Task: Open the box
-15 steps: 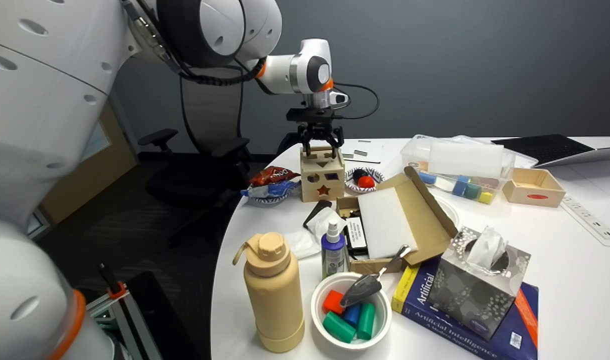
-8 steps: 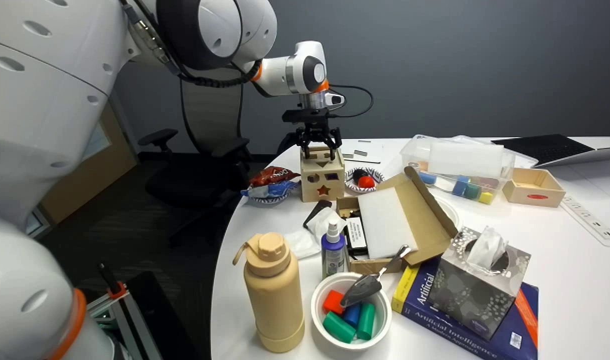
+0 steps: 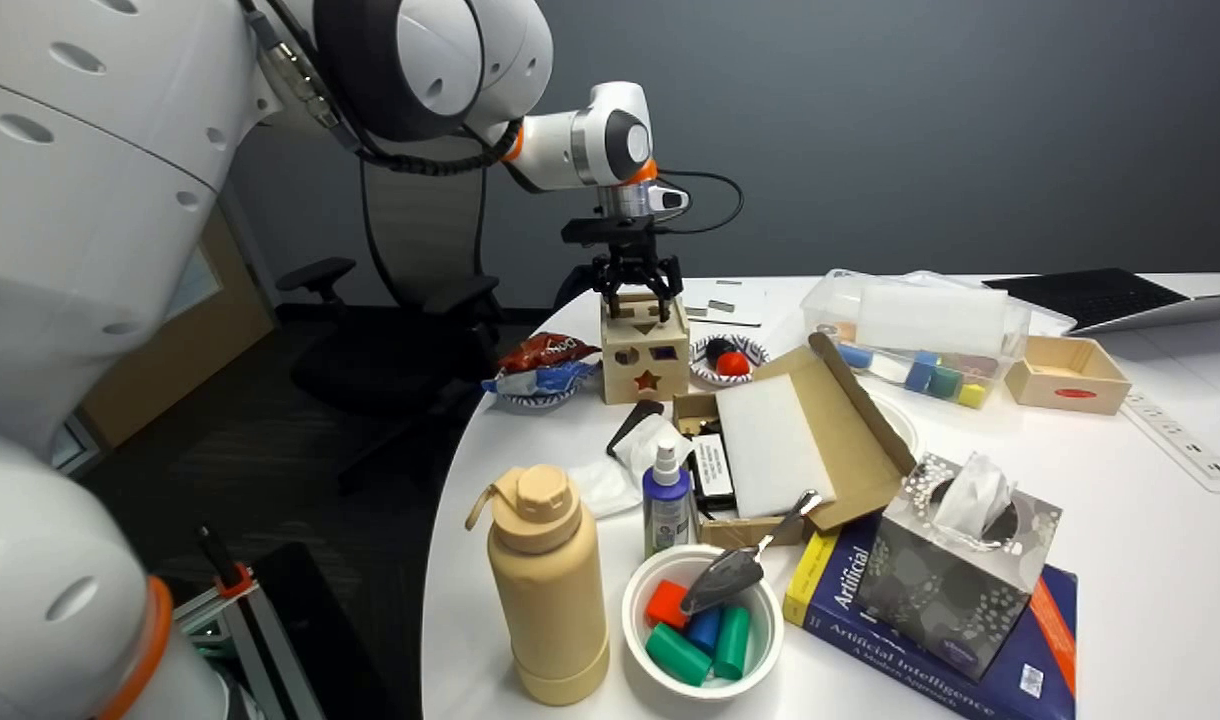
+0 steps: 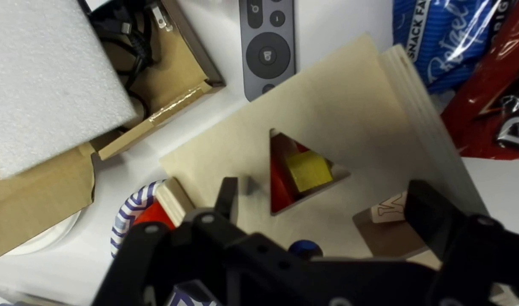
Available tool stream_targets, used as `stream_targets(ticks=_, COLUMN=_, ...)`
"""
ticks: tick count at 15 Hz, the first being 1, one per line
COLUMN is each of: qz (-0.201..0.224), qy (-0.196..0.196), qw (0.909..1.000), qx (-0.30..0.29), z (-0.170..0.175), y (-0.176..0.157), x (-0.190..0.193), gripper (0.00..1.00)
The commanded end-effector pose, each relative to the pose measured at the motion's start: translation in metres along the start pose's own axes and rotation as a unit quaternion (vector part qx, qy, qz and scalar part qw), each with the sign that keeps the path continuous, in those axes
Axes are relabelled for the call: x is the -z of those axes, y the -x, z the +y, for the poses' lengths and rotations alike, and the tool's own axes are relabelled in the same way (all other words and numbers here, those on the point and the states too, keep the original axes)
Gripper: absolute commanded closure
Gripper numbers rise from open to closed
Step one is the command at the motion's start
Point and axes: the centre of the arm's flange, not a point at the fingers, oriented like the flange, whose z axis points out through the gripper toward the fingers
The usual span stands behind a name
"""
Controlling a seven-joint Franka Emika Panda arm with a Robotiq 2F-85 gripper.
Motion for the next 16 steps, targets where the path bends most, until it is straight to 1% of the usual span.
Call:
stream_targets(ticks=1, qz=-0.017, qy=0.013, qw=0.9996, qx=-0.020, z=0.001, y=-0.004, x=-0.004, gripper=0.00)
stream_targets(ticks=9, qz=-0.039, qy=0.012, qw=0.9976, qx=-0.056, z=0.016, y=0.007, x=-0.014, gripper=0.00)
stream_targets(ticks=13, qz=-0.040, qy=0.003, qw=0.9968, qx=-0.069, z=0.020, y=0.010, x=-0.018, gripper=0.00)
stream_targets(ticks=16, qz=-0.034, qy=-0.010, qw=0.9966, qx=-0.075, z=0.023, y=0.012, x=-0.015, gripper=0.00)
